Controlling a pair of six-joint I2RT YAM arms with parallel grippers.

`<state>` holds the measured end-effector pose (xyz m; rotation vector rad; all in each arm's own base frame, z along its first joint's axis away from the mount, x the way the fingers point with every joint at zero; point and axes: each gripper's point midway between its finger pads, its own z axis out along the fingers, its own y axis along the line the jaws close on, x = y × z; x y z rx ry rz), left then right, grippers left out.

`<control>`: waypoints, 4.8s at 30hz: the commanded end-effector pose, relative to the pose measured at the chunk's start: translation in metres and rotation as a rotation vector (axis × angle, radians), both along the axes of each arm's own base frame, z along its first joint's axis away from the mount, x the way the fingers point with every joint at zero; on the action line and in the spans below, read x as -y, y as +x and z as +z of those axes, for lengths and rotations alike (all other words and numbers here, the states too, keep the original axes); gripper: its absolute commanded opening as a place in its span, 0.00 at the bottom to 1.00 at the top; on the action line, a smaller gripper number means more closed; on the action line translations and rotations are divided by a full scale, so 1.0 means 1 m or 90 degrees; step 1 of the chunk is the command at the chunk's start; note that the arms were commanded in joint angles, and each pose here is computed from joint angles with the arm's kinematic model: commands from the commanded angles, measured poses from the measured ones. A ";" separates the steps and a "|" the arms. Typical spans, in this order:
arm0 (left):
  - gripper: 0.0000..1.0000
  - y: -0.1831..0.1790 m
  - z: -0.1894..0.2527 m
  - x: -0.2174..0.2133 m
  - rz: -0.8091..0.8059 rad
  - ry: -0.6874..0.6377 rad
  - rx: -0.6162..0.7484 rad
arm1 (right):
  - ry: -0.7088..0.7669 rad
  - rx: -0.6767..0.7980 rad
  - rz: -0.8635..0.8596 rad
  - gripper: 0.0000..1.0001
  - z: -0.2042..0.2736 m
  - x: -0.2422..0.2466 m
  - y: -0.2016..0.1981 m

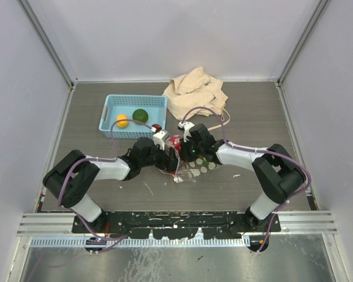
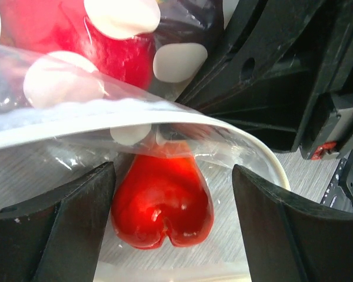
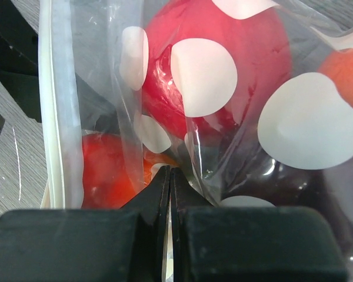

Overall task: Open the zip-top bag and remove the fake food
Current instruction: Pick up the fake fruit from the zipper food storage bag, then place the fake fruit in the bin.

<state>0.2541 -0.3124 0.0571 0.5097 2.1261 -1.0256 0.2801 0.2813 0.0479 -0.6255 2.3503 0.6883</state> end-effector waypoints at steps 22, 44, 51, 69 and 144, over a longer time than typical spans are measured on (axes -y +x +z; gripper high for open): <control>0.76 -0.006 0.003 -0.009 0.021 0.071 -0.056 | 0.044 0.008 -0.003 0.09 0.015 -0.005 0.005; 0.34 -0.014 0.003 -0.003 0.006 0.033 -0.074 | 0.293 0.056 -0.020 0.51 0.111 0.003 -0.053; 0.34 -0.015 0.000 -0.001 0.001 0.021 -0.089 | 0.260 0.080 -0.043 0.59 0.097 0.004 -0.074; 0.33 -0.016 0.001 -0.002 0.001 0.008 -0.099 | 0.082 0.119 -0.107 0.57 0.064 -0.024 -0.076; 0.30 0.009 0.103 -0.098 0.091 -0.245 -0.162 | 0.001 0.172 -0.186 0.01 0.041 0.036 -0.048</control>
